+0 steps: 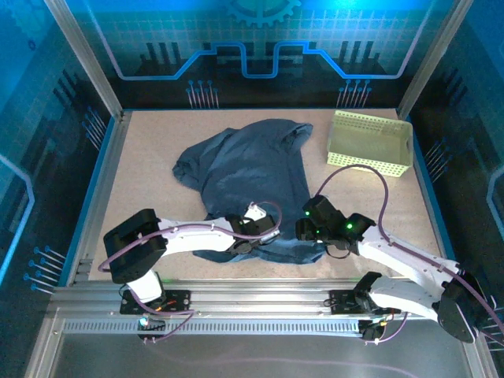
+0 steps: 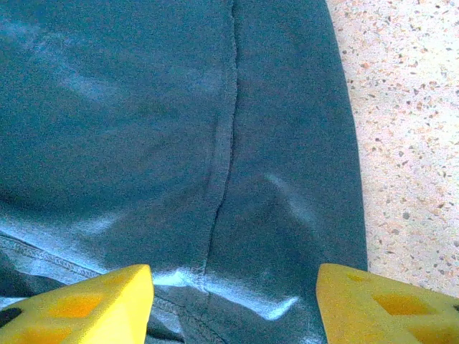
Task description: Fold the inside-out t-shirt
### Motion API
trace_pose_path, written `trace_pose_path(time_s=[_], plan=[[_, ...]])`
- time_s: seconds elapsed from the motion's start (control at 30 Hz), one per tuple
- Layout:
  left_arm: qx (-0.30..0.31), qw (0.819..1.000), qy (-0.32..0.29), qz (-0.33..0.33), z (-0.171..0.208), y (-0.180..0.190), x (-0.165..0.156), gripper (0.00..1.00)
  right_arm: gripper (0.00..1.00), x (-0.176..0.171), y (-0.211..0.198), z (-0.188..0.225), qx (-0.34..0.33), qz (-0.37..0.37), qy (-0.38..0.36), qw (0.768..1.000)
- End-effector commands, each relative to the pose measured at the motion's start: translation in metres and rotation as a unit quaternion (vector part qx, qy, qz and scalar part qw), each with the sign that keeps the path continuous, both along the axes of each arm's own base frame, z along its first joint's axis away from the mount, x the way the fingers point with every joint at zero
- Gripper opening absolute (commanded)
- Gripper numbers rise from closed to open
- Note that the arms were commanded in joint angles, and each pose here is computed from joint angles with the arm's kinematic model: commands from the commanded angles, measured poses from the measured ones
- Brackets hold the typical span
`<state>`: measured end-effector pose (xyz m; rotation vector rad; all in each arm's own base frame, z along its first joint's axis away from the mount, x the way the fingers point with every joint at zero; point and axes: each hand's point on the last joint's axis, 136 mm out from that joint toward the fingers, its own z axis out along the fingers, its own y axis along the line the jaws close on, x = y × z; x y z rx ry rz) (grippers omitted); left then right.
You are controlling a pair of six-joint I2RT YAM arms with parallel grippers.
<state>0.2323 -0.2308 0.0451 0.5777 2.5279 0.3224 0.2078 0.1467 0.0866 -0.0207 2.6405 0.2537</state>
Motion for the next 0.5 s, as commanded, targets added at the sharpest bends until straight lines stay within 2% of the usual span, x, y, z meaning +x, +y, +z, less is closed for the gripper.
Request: trace_pose_path(time_s=[0.0, 0.07, 0.2, 0.37, 0.47], plan=[[-0.023, 1.000, -0.009, 0.001, 0.009, -0.002, 0.004, 0.17, 0.64, -0.005, -0.001, -0.005, -0.004, -0.005, 0.003, 1.000], [-0.037, 0.999, -0.008, 0.000, 0.010, -0.004, 0.004, 0.10, 0.64, -0.005, 0.001, -0.006, 0.001, -0.003, 0.002, 1.000], [-0.063, 0.998, -0.002, 0.007, 0.010, -0.005, 0.005, 0.01, 0.64, -0.006, 0.004, -0.005, 0.007, 0.000, -0.003, 1.000], [-0.093, 0.995, -0.001, 0.017, 0.017, -0.005, 0.005, 0.00, 0.64, -0.008, 0.009, -0.006, 0.012, 0.009, -0.004, 1.000], [-0.132, 0.991, -0.004, 0.015, 0.035, -0.013, 0.006, 0.00, 0.63, -0.013, 0.029, 0.000, 0.037, 0.052, -0.022, 0.998]])
